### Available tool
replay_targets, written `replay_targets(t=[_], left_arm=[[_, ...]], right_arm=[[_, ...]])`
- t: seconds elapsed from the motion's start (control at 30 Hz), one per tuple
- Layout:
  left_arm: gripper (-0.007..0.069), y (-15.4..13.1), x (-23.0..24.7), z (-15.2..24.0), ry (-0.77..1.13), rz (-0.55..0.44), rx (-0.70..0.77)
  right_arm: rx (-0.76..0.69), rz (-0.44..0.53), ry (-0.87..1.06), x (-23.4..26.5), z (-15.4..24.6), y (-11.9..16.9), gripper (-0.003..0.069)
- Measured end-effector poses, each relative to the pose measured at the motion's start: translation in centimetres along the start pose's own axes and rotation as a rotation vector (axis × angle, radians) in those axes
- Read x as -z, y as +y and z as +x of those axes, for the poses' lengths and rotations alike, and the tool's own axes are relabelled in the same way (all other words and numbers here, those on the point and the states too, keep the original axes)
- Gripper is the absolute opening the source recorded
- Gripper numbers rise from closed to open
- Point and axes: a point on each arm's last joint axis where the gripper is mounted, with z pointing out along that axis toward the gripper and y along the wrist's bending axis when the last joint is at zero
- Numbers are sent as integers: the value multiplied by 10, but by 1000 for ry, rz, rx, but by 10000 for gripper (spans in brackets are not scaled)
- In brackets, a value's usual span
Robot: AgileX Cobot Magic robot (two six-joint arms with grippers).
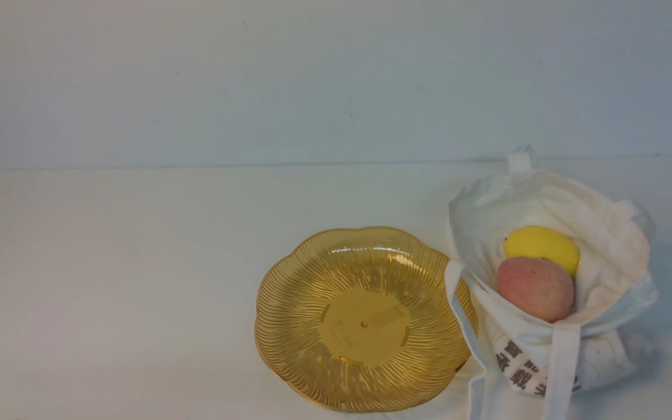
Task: Take the fruit out of the cloth bag on the white table and place them on a plate.
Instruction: 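Reach into the cloth bag and grasp the peach with the right gripper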
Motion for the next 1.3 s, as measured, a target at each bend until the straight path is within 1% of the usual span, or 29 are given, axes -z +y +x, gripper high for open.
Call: replay_targets(t=[0.07,0.1,0.17,0.2,0.23,0.3,0.33,0.37,0.43,0.5,0.53,0.6,0.67,0.77,0.8,0.87,0.9,0.93,1.0,1.03,1.1,1.17,1.3], left_arm=[[-8,0,0,0,0,0,0],[-8,0,0,0,0,0,0],[-8,0,0,0,0,0,0],[-8,0,0,0,0,0,0],[-8,0,0,0,0,0,0],[-8,0,0,0,0,0,0],[-8,0,0,0,0,0,0],[-8,0,0,0,0,0,0],[-8,0,0,0,0,0,0],[-8,0,0,0,0,0,0],[-8,0,0,0,0,0,0],[-8,0,0,0,0,0,0],[-8,0,0,0,0,0,0],[-8,0,0,0,0,0,0],[-8,0,0,0,0,0,0],[-8,0,0,0,0,0,0],[-8,0,0,0,0,0,0],[-8,0,0,0,0,0,0],[-8,0,0,0,0,0,0],[-8,0,0,0,0,0,0],[-8,0,0,0,0,0,0],[-8,0,0,0,0,0,0],[-8,0,0,0,0,0,0]], right_arm=[[125,1,-20,-1,-25,19,-14],[191,22,-5,-1,-33,25,-14],[291,86,83,-12,-48,34,-14],[324,118,124,-18,-50,34,-14],[382,193,245,-30,-57,35,-13],[406,295,401,-50,-61,30,-10],[401,314,431,-55,-61,29,-10],[368,379,543,-76,-62,25,-8],[345,410,621,-100,-63,22,-1],[325,413,675,-118,-62,19,11],[324,398,692,-127,-62,20,21],[304,353,743,-150,-57,20,61],[341,291,776,-166,-51,22,107],[404,224,814,-187,-43,26,216],[413,220,816,-190,-43,26,232],[436,210,831,-206,-39,24,349],[439,213,832,-213,-39,23,386],[440,212,829,-214,-40,23,405],[447,223,851,-232,-36,17,522],[448,223,851,-233,-36,17,531],[445,238,881,-248,-30,10,627],[439,250,906,-257,-23,4,666],[428,276,955,-274,-9,-11,689]])
